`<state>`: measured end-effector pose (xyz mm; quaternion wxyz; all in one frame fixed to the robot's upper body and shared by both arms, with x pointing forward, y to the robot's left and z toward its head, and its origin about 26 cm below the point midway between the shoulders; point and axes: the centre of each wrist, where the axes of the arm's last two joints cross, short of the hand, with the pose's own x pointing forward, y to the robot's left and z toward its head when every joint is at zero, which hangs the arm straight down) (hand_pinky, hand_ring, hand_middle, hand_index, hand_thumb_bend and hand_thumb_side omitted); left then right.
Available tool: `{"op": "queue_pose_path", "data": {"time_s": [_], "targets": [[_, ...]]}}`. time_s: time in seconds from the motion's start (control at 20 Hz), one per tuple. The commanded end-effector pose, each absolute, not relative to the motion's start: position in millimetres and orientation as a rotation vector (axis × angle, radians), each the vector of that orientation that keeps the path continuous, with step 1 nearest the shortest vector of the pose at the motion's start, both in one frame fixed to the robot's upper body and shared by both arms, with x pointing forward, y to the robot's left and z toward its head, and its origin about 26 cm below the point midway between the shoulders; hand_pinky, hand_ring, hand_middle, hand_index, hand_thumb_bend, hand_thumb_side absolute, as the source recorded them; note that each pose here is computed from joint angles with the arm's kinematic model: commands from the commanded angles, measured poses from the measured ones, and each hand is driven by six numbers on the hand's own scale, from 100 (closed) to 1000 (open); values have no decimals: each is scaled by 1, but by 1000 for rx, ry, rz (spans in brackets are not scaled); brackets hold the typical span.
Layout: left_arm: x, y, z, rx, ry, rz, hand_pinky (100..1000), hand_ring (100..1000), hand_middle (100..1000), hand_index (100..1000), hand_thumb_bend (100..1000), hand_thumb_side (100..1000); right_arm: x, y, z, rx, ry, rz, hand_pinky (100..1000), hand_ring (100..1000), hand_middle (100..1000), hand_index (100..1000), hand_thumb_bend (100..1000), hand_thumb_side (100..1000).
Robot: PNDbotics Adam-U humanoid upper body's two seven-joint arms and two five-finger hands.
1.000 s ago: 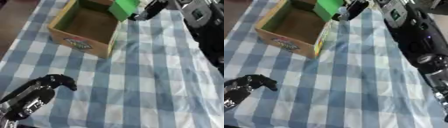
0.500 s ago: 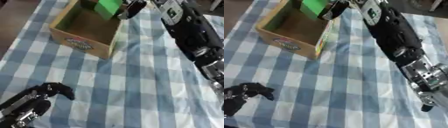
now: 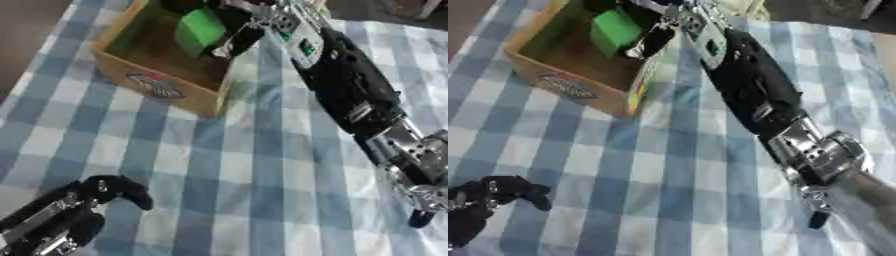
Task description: Pick up objects on the table and place them in the box.
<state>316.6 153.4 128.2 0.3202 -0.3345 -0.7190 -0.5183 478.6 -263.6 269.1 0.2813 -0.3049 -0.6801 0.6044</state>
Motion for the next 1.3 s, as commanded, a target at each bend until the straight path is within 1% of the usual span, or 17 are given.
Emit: {"op": "queue_pose_path", "data": {"time_s": [0.05, 0.15, 0.25, 0.3, 0.4, 0.45, 0.7, 0.95, 1.1, 1.2, 1.3], "targets": [[316, 149, 134, -878, -1906, -1394, 936, 750, 714, 880, 135, 835, 480, -257, 271, -855, -1813, 1670, 827, 749, 806, 686, 121, 329], [316, 149, 134, -877, -1907, -1398, 937, 750, 714, 880, 134, 834, 479, -252, 271, -868, -1817, 1701, 839, 765, 822, 843, 225, 495], [316, 149, 134, -876, -1908, -1400, 937, 750, 714, 880, 134, 834, 478, -250, 272, -881, -1817, 1724, 839, 765, 822, 843, 225, 495], [316, 149, 134, -875, -1908, -1400, 937, 751, 714, 880, 133, 835, 478, -249, 273, -889, -1816, 1734, 866, 799, 872, 991, 333, 630], [317, 149, 134, -874, -1907, -1400, 937, 751, 714, 880, 134, 834, 475, -246, 278, -923, -1815, 1770, 870, 802, 879, 999, 345, 631], [317, 149, 134, -873, -1907, -1400, 938, 751, 715, 880, 133, 833, 473, -245, 281, -938, -1821, 1779, 874, 809, 892, 1000, 370, 635], [317, 150, 133, -867, -1905, -1400, 938, 752, 715, 881, 132, 835, 464, -242, 297, -1017, -1867, 1785, 883, 817, 892, 1000, 451, 626], [317, 151, 133, -863, -1904, -1401, 939, 753, 715, 881, 131, 835, 452, -234, 314, -1108, -1901, 1843, 910, 842, 898, 1000, 584, 627], [317, 152, 132, -860, -1903, -1401, 939, 754, 716, 881, 129, 835, 444, -229, 322, -1152, -1913, 1895, 916, 847, 898, 1000, 609, 622], [317, 153, 132, -856, -1903, -1399, 939, 754, 716, 881, 128, 834, 438, -227, 329, -1165, -1948, 1908, 914, 844, 896, 1000, 635, 587], [318, 155, 131, -847, -1903, -1392, 939, 754, 716, 881, 127, 834, 430, -225, 336, -1168, -2000, 1906, 911, 840, 895, 1000, 641, 549]]}}
